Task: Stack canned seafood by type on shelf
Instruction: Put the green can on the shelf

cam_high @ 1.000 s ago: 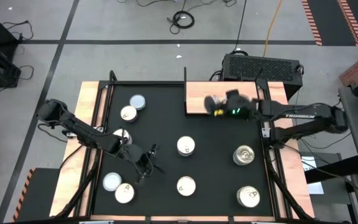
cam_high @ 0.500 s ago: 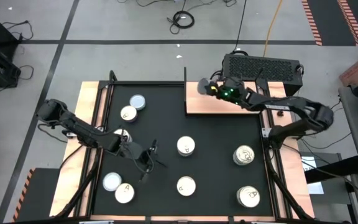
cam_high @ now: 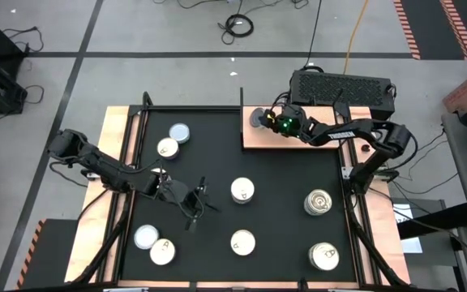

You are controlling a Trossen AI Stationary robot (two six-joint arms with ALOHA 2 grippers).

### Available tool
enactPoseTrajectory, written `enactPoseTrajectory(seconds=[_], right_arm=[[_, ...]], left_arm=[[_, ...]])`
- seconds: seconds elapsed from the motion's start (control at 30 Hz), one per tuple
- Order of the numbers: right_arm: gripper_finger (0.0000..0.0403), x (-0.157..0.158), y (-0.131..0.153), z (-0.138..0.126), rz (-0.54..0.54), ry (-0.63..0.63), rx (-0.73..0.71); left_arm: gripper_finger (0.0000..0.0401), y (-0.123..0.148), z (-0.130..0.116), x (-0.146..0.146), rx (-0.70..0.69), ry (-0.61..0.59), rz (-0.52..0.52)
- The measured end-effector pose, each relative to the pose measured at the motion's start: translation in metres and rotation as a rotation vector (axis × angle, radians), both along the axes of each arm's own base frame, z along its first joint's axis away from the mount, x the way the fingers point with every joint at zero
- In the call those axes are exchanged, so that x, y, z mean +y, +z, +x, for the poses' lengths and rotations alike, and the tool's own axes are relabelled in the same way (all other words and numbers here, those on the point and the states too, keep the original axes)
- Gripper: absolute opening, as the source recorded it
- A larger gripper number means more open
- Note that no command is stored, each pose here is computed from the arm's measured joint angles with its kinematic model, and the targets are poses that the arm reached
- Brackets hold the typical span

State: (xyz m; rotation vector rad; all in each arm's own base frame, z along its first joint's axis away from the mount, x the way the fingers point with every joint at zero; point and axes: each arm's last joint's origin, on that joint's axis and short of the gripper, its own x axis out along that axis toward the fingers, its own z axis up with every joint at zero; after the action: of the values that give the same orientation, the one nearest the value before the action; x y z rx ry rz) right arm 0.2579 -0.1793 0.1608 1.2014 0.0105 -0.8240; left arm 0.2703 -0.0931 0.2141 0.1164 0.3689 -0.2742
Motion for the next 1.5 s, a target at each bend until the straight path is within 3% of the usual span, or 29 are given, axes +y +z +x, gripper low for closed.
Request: enactPoseTrajectory(seconds=[0.17, 0.47, 0.83, 1.27, 1.5], right_arm=[[0.0145, -0.003, -0.003, 0.0, -0.011, -0.029, 0.0], [0.0199, -0.003, -0.003, 0.0, -0.014, -0.027, 0.008], [0.023, 0.002, -0.003, 0.003, -0.059, 0.053, 0.049], [0.023, 0.007, -0.013, -0.001, -0.045, 0.119, 0.224], [0.0231, 0.002, -0.002, 0.007, -0.022, 0.178, 0.396]], left_arm=[[0.0006, 0.0, 0.0, 0.0, 0.002, 0.0, 0.0], [0.0006, 0.0, 0.0, 0.0, 0.004, -0.004, -0.001], [0.0006, -0.002, -0.001, 0.0, 0.017, -0.004, 0.003], [0.0006, -0.002, -0.001, 0.0, 0.018, -0.003, 0.001], [0.0006, -0.002, -0.001, 0.0, 0.019, -0.003, 0.001]])
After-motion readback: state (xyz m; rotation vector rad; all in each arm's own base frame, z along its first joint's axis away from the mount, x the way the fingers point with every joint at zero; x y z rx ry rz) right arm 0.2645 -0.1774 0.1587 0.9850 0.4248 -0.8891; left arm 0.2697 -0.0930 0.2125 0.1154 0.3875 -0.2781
